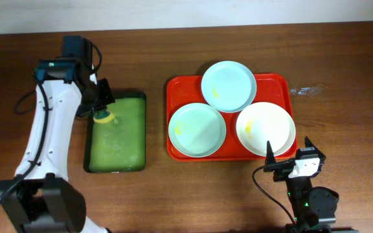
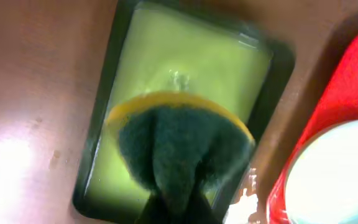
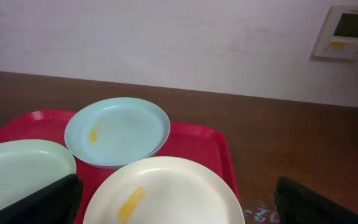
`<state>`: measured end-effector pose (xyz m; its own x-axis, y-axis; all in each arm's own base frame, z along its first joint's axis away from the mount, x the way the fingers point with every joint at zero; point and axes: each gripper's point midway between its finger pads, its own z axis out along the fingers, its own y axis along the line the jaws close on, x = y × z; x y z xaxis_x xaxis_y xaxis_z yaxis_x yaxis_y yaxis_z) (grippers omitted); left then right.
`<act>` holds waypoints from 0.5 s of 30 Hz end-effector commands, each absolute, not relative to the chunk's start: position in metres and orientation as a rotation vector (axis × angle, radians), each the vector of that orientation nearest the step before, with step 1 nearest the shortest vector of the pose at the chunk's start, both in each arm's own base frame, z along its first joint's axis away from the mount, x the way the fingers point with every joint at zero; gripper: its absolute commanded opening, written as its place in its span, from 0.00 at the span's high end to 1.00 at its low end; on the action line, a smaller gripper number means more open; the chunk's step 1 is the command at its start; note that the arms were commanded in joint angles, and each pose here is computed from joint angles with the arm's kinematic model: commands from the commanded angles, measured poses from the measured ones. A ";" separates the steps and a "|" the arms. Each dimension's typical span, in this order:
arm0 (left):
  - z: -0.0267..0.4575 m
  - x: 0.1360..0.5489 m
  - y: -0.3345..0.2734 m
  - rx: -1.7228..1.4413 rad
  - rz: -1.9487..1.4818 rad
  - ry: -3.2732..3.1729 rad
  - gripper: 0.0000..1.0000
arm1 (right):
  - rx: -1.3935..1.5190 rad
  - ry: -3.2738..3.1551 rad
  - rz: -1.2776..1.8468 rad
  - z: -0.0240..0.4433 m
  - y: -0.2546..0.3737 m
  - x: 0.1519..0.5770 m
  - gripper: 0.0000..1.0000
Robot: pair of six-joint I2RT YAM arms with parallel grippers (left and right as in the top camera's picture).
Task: Clean dirty plates on tray and stack at the side
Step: 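Lift the sponge and move it over the pale green plate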
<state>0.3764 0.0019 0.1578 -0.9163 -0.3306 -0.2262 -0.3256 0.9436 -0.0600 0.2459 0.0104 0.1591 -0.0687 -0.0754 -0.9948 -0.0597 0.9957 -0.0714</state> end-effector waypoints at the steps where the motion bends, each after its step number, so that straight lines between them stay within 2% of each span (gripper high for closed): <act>1: 0.069 0.344 0.005 -0.534 0.007 2.963 1.00 | -0.090 1.646 -0.009 0.156 0.010 0.246 0.02; 2: 0.061 0.341 0.001 -0.540 -0.041 2.973 1.00 | -0.090 1.646 -0.009 0.156 0.010 0.246 0.02; 3: 0.079 0.351 -0.004 -0.531 -0.100 2.935 1.00 | -0.090 1.646 -0.009 0.156 0.010 0.246 0.02; 6: 0.163 0.373 -0.013 -0.467 -0.206 2.777 1.00 | -0.090 1.646 -0.009 0.156 0.010 0.246 0.02; 8: 0.200 0.368 -0.019 -0.424 -0.217 2.701 1.00 | -0.090 1.646 -0.009 0.156 0.010 0.246 0.02; 10: 0.171 0.356 -0.016 -0.448 -0.093 2.758 1.00 | -0.090 1.646 -0.009 0.156 0.010 0.246 0.02; 13: 0.073 0.336 -0.015 -0.479 -0.010 2.865 1.00 | -0.090 1.646 -0.009 0.156 0.010 0.246 0.02; 15: 0.061 0.327 -0.013 -0.493 0.004 2.914 1.00 | -0.090 1.646 -0.009 0.156 0.010 0.246 0.02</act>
